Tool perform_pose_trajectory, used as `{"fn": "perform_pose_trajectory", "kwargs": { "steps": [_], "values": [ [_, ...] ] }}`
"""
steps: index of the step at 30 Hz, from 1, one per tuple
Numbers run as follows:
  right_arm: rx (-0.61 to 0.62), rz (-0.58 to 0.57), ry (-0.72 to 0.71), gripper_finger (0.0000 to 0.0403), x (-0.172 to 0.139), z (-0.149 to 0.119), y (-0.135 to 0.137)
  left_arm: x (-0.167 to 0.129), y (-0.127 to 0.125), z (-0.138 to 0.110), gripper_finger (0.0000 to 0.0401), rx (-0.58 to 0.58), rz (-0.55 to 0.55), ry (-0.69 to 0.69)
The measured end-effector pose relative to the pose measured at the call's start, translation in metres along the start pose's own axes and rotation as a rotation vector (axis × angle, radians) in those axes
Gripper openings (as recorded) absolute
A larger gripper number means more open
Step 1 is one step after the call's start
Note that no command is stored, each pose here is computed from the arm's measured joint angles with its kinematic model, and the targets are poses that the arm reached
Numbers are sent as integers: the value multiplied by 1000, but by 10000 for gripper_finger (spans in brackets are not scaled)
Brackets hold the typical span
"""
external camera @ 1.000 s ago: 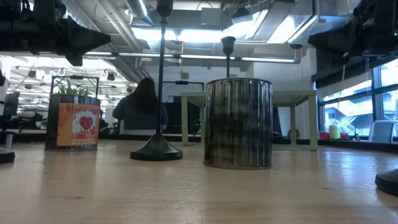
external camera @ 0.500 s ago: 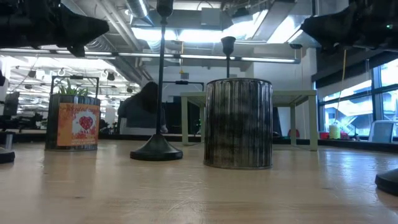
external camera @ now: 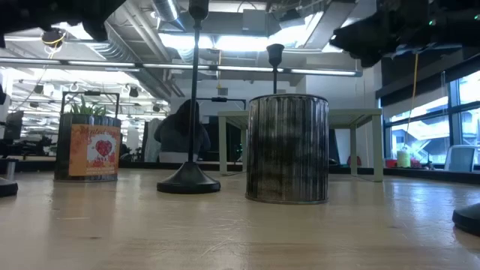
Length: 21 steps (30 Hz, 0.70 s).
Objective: Pick & Place candle stick holders
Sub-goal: Put the black candle holder on the shelf
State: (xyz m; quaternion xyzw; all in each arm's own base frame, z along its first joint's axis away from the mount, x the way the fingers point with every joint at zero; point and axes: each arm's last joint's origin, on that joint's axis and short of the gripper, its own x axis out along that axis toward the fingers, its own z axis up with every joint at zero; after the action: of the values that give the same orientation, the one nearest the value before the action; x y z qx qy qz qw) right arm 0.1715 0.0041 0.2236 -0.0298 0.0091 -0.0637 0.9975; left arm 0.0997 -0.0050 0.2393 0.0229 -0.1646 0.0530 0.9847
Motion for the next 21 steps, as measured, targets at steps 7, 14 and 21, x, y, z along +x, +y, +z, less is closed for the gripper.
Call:
{"fn": "perform_pose_trajectory", "kwargs": {
  "steps": [7,14,21],
  "values": [
    [66,-62,79,179,19,-16,-8,21,1,19,128,35,88,207],
    [133,-28,145,179,36,-35,-15,34,-3,2,128,-37,116,400],
    [152,-26,112,179,50,-46,-17,44,-4,-9,127,0,170,459]
  ]
}}
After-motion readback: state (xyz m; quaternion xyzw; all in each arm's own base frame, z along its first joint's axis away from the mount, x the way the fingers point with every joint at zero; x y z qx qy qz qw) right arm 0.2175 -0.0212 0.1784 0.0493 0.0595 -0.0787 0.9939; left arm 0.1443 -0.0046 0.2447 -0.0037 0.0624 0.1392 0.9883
